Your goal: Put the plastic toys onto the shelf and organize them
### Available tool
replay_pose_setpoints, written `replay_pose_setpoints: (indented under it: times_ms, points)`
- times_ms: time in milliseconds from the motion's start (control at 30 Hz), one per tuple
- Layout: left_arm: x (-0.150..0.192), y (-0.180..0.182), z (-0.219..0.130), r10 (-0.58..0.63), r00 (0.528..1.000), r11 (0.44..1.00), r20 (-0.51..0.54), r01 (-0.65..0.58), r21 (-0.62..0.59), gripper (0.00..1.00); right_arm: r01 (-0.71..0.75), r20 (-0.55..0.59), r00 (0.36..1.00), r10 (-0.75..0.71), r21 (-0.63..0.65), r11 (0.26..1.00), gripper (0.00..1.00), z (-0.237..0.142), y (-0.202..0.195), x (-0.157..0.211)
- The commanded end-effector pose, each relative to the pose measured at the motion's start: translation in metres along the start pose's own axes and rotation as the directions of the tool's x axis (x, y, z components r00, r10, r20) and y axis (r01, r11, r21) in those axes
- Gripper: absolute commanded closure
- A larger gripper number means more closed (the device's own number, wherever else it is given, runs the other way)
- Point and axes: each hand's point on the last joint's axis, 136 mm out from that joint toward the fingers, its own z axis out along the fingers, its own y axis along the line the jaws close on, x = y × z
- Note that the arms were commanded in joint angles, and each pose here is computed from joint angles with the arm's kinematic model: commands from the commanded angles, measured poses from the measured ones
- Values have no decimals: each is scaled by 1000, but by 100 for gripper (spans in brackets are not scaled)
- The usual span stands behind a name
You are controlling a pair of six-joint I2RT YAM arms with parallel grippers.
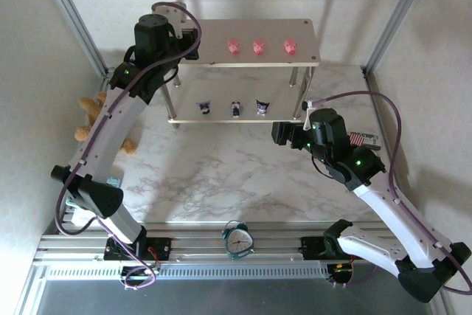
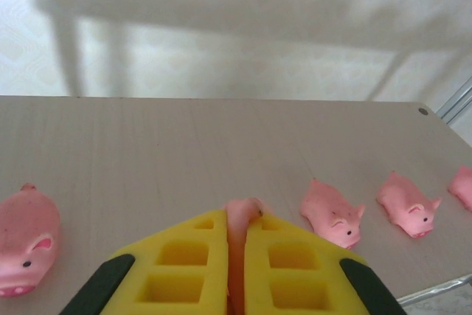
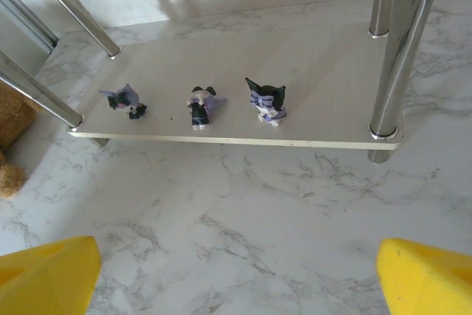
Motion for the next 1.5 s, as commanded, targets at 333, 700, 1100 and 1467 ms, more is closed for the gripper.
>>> replay_pose_setpoints:
  times_ms: [333, 700, 1100, 1467]
  points:
    - [13, 10, 37, -73, 996, 996, -55, 75, 45, 93, 11, 58, 998, -9, -26, 1000, 4, -6, 6, -19]
    - [21, 18, 59, -114, 992, 993, -56, 116, 39, 93, 16, 57, 998, -16, -13, 1000, 3, -7, 3, -16]
    - [35, 25, 73, -128, 988, 991, -86, 130, 18, 85, 20, 59, 998, -20, -3, 1000, 3, -7, 0, -15]
    - [29, 26, 70, -130, 989, 991, -70, 130, 4, 74, 19, 67, 998, -19, -2, 1000, 3, -9, -1, -16]
